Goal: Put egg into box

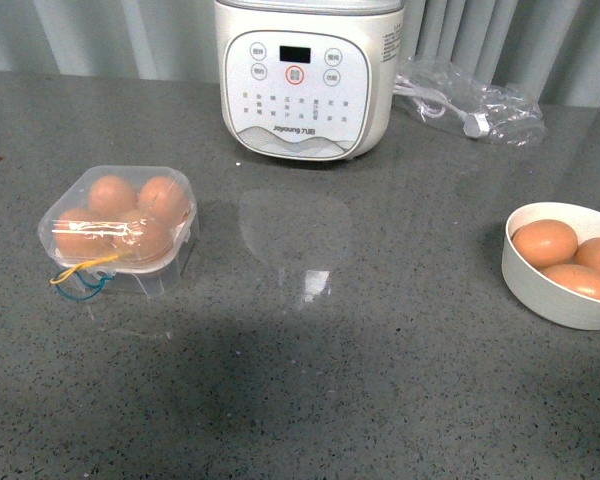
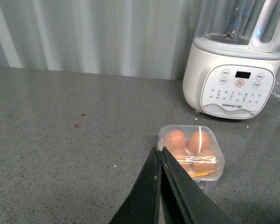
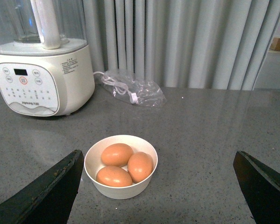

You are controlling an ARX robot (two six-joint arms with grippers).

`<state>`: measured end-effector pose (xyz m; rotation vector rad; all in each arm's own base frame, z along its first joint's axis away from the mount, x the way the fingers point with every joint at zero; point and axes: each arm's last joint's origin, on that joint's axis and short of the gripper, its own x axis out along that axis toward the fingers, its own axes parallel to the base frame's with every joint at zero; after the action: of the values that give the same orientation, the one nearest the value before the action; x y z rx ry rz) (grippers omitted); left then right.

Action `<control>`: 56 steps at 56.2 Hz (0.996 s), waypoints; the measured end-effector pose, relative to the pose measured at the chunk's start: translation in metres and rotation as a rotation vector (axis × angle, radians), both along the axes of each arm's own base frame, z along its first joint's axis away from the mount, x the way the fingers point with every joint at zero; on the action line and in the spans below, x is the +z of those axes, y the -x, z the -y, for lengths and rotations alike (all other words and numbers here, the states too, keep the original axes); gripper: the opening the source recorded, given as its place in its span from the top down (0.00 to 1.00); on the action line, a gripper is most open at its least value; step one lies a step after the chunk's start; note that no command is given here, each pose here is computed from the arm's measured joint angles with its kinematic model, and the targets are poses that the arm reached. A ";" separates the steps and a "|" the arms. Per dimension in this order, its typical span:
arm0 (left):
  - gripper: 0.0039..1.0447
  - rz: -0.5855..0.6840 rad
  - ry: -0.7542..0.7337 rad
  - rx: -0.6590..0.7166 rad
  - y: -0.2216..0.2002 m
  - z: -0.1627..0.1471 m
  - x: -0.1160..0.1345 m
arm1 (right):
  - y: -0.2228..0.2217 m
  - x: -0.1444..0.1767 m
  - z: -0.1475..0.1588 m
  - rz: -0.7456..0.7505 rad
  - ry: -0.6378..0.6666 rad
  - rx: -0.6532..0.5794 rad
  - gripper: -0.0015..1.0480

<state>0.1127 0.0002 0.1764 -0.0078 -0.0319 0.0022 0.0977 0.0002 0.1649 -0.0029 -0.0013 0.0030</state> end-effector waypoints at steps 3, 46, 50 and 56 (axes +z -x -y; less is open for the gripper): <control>0.97 0.000 0.000 0.001 0.001 0.000 0.000 | 0.000 0.000 0.000 0.000 0.000 0.000 0.07; 0.87 -0.007 0.000 0.000 0.017 0.000 -0.004 | 0.000 0.000 0.000 0.000 0.000 0.000 0.07; 0.77 -0.007 0.000 0.000 0.017 0.000 -0.004 | 0.000 0.000 0.000 0.000 0.000 0.000 0.07; 0.60 -0.007 0.000 0.000 0.017 0.000 -0.004 | 0.000 0.000 0.000 0.000 0.000 0.000 0.07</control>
<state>0.0961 0.0002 0.1728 -0.0074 -0.0250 0.0026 0.0977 0.0002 0.1649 -0.0029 -0.0013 0.0034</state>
